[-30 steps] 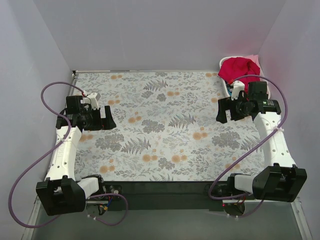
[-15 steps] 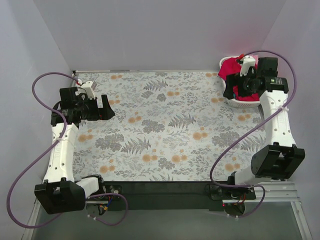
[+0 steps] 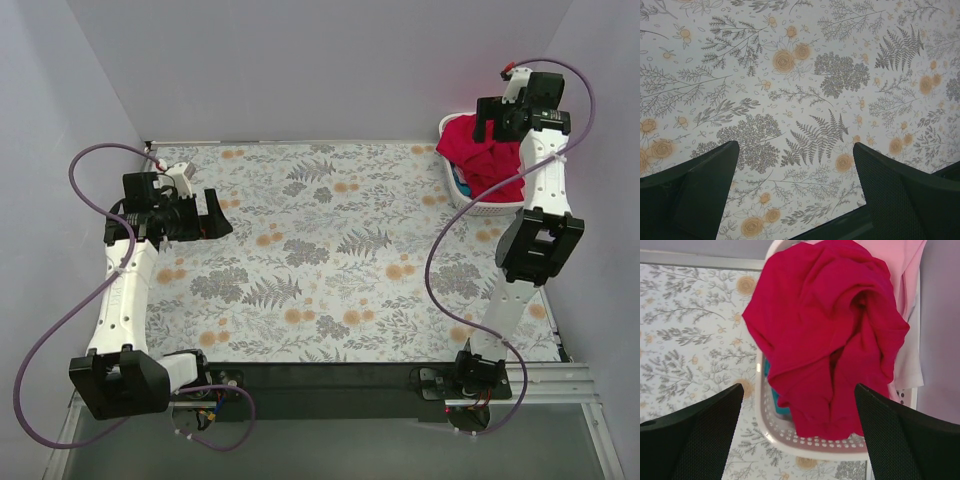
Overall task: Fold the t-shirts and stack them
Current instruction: Grab the tshirt from the pile
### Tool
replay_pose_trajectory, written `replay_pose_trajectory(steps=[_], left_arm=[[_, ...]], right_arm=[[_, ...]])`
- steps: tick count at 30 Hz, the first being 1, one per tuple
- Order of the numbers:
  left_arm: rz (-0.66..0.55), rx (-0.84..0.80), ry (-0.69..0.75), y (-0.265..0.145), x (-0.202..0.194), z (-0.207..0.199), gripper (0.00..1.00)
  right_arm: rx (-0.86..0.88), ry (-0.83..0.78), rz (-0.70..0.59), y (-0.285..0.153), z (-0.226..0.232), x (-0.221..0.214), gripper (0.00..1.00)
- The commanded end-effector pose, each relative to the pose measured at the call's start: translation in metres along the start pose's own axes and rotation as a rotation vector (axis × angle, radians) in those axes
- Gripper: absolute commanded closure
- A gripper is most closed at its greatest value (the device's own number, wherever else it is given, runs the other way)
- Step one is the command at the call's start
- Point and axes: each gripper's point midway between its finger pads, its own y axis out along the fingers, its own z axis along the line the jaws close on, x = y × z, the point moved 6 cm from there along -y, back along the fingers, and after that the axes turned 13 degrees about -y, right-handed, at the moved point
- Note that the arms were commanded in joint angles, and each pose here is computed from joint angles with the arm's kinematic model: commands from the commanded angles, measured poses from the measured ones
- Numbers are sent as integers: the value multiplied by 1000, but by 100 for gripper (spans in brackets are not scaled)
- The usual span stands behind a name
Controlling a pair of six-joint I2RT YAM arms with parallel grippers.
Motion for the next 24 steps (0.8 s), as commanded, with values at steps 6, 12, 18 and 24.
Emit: replay_pose_trajectory(steps=[6,12,18,24], left_arm=[[24,38,-15,-2,-5,4,2],[8,53,-3,-2,6,3,2],[13,66,-14,2,11,5,2],[16,67,-26,4,11,6,2]], right_arm=[[-150,20,-48,51,-33,-3,2],[-154,25,33,86,-34,-34,2],[-124,27,58,98,-31,-48,11],[-86,27,25,88,-27,-39,72]])
